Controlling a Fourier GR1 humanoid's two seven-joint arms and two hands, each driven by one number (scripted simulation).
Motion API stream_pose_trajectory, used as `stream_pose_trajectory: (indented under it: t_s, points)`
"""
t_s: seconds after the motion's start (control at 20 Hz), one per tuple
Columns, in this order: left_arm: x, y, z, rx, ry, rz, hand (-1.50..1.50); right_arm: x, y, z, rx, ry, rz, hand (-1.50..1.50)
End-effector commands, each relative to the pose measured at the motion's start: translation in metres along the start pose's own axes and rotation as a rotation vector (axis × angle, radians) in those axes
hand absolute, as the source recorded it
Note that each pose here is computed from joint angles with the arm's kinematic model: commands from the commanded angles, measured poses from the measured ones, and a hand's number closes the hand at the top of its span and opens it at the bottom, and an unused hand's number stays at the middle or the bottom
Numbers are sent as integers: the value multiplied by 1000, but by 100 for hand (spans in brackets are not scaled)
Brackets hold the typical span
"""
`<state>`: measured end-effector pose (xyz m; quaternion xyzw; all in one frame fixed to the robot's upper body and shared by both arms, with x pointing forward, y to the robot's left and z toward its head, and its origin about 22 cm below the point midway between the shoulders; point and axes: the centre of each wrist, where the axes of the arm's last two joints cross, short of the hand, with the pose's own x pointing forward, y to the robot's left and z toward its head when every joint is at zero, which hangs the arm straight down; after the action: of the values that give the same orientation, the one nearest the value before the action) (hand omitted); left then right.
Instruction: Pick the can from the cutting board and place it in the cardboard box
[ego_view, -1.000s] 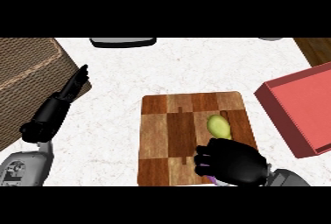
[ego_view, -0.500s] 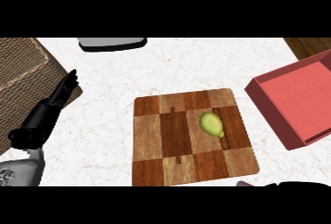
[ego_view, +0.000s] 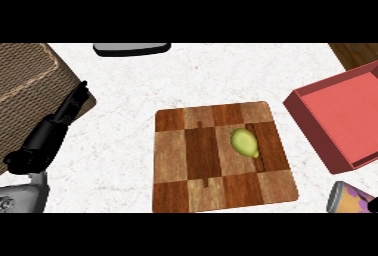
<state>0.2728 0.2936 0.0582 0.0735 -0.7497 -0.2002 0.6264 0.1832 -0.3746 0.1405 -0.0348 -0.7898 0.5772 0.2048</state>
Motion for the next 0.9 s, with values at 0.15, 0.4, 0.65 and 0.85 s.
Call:
stream_pose_trajectory:
  t_s: [0.15, 0.4, 0.65, 0.85]
  points:
    - [9, -11, -9, -51, -25, -5, 0, -11, -99, 46, -206, 136, -87, 150]
    - [22, -26, -30, -85, -64, 13, 0, -29, -151, 64, -219, 259, -72, 150]
    - [19, -42, -25, -123, -94, 6, 0, -59, -145, 68, -97, 346, 55, 150]
    - [33, -36, -38, -135, -110, 11, 0, -58, -152, 71, 164, 484, 69, 150]
